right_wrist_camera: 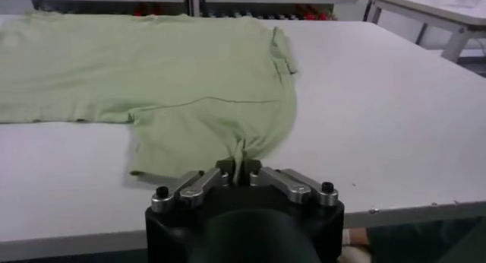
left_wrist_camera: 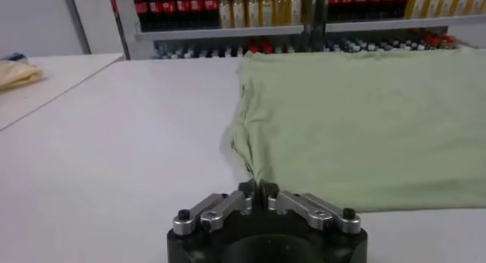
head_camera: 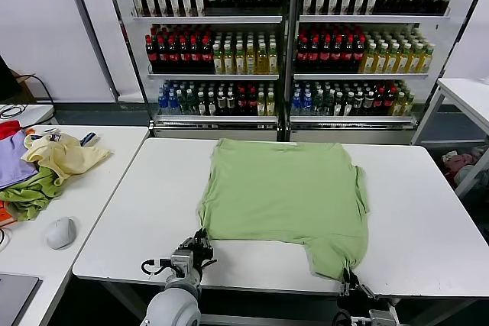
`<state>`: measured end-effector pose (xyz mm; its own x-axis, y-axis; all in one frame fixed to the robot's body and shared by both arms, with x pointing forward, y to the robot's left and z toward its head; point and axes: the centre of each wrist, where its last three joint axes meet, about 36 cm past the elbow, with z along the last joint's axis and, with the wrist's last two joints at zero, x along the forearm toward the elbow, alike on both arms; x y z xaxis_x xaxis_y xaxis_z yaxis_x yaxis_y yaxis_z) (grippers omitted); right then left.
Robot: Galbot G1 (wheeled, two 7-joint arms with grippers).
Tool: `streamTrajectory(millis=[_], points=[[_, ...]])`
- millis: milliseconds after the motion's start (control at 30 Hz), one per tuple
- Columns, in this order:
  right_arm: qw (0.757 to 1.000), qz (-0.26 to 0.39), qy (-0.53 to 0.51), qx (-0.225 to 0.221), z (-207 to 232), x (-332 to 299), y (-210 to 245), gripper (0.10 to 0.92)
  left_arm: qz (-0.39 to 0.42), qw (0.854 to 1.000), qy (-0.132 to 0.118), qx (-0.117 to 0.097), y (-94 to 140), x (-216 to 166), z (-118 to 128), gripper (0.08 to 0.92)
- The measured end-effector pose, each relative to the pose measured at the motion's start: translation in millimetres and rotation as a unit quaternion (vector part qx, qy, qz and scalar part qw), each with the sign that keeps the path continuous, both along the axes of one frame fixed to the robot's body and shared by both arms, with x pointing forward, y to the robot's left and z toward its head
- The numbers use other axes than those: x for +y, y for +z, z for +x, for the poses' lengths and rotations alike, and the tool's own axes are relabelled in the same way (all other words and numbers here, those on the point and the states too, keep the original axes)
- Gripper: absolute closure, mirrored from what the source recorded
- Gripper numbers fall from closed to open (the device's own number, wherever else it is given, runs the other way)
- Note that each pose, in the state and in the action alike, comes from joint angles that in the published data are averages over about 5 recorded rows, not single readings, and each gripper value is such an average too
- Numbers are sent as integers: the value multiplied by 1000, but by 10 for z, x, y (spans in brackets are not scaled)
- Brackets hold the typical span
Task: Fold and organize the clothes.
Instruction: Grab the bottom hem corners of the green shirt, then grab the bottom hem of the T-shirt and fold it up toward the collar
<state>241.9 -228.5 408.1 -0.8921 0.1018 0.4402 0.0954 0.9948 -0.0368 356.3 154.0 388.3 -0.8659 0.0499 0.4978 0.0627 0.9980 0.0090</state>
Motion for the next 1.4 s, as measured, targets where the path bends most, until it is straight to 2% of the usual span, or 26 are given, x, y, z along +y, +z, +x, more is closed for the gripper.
streamTrajectory(millis=[167, 333, 500, 733, 933, 1400], points=[[999, 1, 5, -42, 26, -53, 124, 897, -28, 999, -2, -15, 67, 32, -68, 912], [997, -1, 6, -82, 80, -117, 239, 897, -57, 997, -4, -47, 227, 86, -113, 912], [994, -6, 5, -111, 181, -192, 309, 897, -83, 994, -12, -77, 375, 108, -117, 912], [990, -13, 4, -139, 408, -294, 320, 897, -106, 989, -23, -100, 466, 94, -33, 912], [988, -21, 3, -154, 676, -377, 281, 897, -114, 987, -26, -109, 458, 84, 135, 912], [985, -46, 2, -165, 1440, -581, 108, 897, -105, 988, -16, -112, 315, -19, 678, 912]])
